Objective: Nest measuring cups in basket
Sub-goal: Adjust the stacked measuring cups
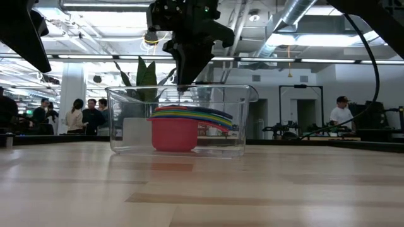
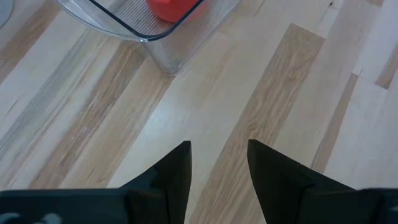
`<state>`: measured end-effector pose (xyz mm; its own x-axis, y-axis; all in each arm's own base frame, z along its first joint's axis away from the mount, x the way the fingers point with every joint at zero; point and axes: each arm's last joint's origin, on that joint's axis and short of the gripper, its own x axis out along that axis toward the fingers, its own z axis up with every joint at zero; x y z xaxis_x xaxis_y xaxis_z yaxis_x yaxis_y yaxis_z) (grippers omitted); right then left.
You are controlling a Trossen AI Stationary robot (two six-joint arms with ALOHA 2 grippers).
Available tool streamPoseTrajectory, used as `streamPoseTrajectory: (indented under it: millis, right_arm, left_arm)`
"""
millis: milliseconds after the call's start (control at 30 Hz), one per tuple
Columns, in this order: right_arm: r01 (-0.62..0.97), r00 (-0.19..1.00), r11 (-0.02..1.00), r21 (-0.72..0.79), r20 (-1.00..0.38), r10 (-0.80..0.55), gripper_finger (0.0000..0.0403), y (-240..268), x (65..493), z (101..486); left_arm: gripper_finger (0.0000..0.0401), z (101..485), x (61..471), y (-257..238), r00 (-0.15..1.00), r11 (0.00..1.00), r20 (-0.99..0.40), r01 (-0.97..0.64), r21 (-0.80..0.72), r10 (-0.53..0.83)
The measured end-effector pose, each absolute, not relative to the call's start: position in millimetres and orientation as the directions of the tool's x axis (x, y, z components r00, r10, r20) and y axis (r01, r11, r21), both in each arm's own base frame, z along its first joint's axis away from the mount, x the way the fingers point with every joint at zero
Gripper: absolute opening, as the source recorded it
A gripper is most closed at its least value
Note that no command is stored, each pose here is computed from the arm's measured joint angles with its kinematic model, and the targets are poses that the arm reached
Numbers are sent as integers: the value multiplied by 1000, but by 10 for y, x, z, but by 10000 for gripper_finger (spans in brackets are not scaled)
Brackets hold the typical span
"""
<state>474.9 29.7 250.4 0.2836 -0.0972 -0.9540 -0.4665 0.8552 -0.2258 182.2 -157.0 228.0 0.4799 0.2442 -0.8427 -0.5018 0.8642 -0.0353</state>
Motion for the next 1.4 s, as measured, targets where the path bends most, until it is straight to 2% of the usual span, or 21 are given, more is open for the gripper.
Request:
streamPoseTrajectory:
  millis: [100, 233, 433, 600, 1000, 1167, 1400]
  right_arm:
    - [-424, 261, 882, -206, -960, -99, 65, 296, 4726, 2498]
    - [-380, 184, 919, -102, -982, -33, 65, 320, 4654, 2479]
    - [-275, 120, 960, -46, -993, -13, 65, 325, 4627, 2289]
    - [-269, 83, 963, 7, -996, 30, 65, 343, 4597, 2219]
    - [-261, 98, 965, 10, -994, 37, 65, 376, 4610, 2144]
    - [-256, 40, 966, 21, -999, 32, 66, 376, 4564, 1959]
    - [-211, 41, 977, 5, -999, 14, 66, 351, 4560, 1895]
  left_arm:
    - [143, 2280, 1822, -1571, 480, 864, -843, -502, -35, 244]
    - [143, 2280, 1822, -1570, 480, 864, -843, -502, -35, 244]
    - [143, 2281, 1822, -1571, 479, 869, -844, -495, -31, 242]
    - [143, 2281, 1822, -1570, 479, 877, -844, -481, -20, 243]
    - [143, 2281, 1822, -1570, 479, 880, -843, -474, -15, 244]
    - [143, 2281, 1822, -1569, 479, 878, -843, -478, -18, 244]
    - [143, 2281, 1822, -1569, 479, 879, -843, -477, -17, 244]
